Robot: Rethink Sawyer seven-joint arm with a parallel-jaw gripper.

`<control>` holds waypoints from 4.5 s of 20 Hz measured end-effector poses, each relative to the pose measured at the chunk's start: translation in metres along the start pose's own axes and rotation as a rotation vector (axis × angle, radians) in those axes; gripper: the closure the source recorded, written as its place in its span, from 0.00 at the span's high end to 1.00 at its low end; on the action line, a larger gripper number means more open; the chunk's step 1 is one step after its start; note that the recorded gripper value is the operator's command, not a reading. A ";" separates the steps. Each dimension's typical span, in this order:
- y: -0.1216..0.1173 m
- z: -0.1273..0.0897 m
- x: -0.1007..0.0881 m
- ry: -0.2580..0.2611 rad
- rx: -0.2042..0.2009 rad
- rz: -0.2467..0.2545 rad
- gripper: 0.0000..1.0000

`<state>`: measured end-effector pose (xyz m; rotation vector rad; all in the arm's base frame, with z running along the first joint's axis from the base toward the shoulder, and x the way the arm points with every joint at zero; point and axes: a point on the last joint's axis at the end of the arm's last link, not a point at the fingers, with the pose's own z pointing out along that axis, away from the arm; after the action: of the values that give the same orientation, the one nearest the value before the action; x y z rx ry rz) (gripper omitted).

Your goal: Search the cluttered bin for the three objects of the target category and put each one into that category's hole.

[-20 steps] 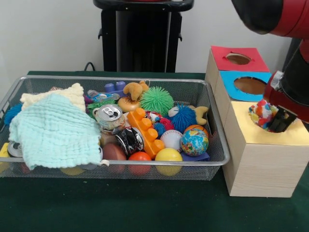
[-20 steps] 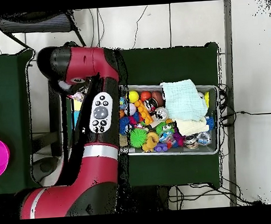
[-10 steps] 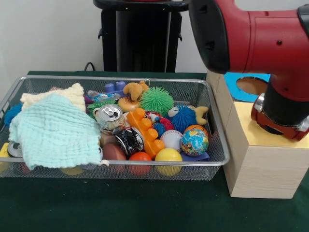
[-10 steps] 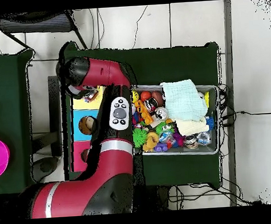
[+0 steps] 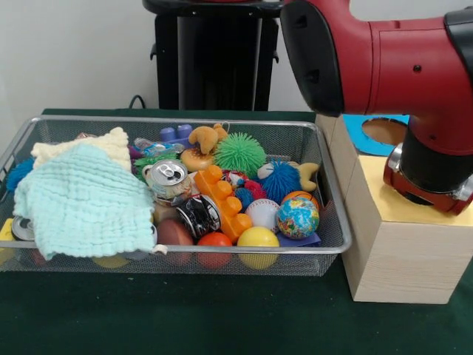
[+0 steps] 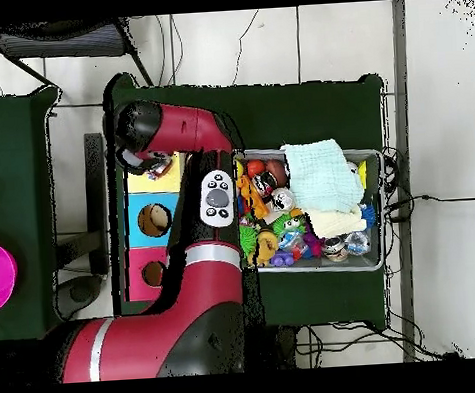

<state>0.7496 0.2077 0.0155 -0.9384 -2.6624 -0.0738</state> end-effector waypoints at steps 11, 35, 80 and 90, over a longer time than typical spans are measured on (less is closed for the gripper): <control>-0.006 -0.003 0.009 -0.166 0.013 -0.070 0.00; -0.016 -0.059 0.012 -0.250 0.012 -0.112 0.00; -0.019 -0.132 0.009 -0.278 -0.114 -0.072 0.00; -0.018 -0.100 0.002 -0.293 -0.110 -0.075 0.00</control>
<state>0.7644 0.1798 0.1121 -0.9461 -2.9909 -0.1078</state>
